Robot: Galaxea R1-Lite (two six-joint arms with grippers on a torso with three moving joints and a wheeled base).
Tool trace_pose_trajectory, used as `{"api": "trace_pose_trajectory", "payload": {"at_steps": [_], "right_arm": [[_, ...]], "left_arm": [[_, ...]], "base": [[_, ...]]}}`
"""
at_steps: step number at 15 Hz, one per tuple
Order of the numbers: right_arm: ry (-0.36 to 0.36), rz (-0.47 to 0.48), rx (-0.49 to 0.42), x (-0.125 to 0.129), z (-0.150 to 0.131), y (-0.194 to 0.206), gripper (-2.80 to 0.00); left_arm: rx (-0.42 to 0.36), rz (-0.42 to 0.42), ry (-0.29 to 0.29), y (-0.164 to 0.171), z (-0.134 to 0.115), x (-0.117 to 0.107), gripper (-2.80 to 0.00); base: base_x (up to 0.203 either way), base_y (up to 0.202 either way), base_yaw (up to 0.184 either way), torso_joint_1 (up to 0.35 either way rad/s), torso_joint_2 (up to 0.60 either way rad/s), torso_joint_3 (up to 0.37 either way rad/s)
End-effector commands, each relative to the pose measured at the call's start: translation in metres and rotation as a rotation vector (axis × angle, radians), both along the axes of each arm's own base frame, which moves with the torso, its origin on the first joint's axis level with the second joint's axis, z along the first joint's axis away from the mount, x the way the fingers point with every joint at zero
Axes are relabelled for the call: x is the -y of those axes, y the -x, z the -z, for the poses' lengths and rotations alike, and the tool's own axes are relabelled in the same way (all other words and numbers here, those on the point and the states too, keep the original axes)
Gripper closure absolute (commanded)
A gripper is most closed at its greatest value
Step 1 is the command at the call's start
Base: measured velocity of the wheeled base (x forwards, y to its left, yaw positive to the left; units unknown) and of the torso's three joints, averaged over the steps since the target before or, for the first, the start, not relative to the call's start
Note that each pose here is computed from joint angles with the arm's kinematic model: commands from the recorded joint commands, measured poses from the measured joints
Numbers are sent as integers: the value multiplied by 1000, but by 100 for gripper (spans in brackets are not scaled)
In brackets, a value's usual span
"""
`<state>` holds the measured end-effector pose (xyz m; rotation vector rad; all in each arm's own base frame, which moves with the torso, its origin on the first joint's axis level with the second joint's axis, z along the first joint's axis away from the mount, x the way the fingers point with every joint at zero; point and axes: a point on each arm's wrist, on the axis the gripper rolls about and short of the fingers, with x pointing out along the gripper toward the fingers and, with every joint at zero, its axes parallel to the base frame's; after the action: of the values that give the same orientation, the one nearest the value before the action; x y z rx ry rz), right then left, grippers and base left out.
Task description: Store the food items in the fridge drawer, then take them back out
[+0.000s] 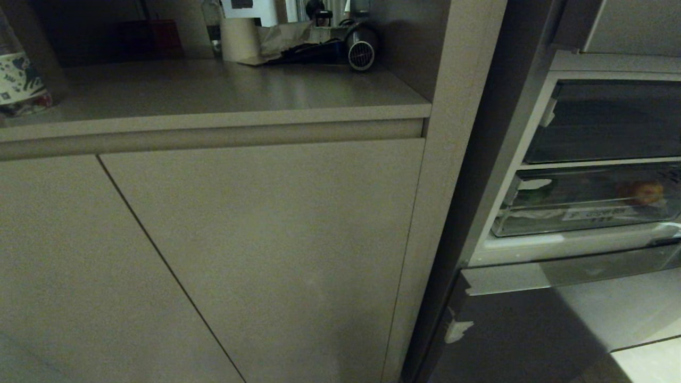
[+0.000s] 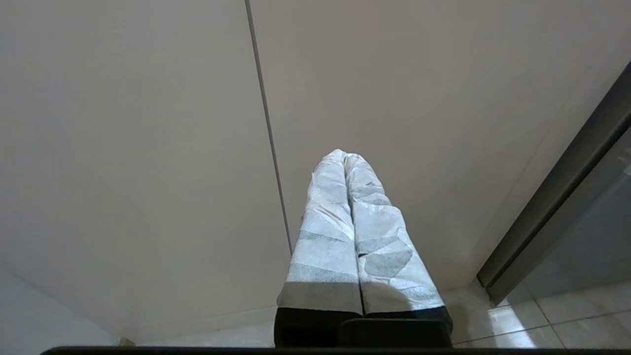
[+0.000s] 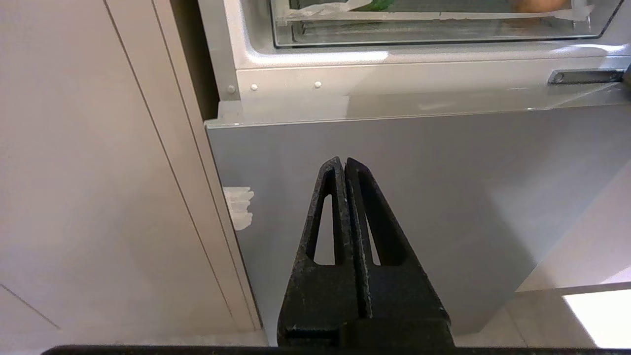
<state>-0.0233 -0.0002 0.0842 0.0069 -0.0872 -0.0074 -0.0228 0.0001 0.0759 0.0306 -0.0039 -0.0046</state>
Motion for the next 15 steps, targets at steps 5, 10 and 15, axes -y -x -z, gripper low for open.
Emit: {"api": "trace_pose_trajectory", "payload": {"at_steps": [5, 10, 15], "right_arm": [[40, -77, -58, -2, -13, -4, 0], [-38, -227, -354, -5, -67, -66, 0], [-92, -316, -412, -8, -83, -155, -280]], "left_arm": [[-1, 0, 0, 0, 0, 0, 0], [-2, 0, 0, 0, 0, 0, 0], [-1, 0, 0, 0, 0, 0, 0]], "base": [[0, 0, 0, 0, 0, 0], [0, 0, 0, 0, 0, 0], [0, 0, 0, 0, 0, 0]]}}
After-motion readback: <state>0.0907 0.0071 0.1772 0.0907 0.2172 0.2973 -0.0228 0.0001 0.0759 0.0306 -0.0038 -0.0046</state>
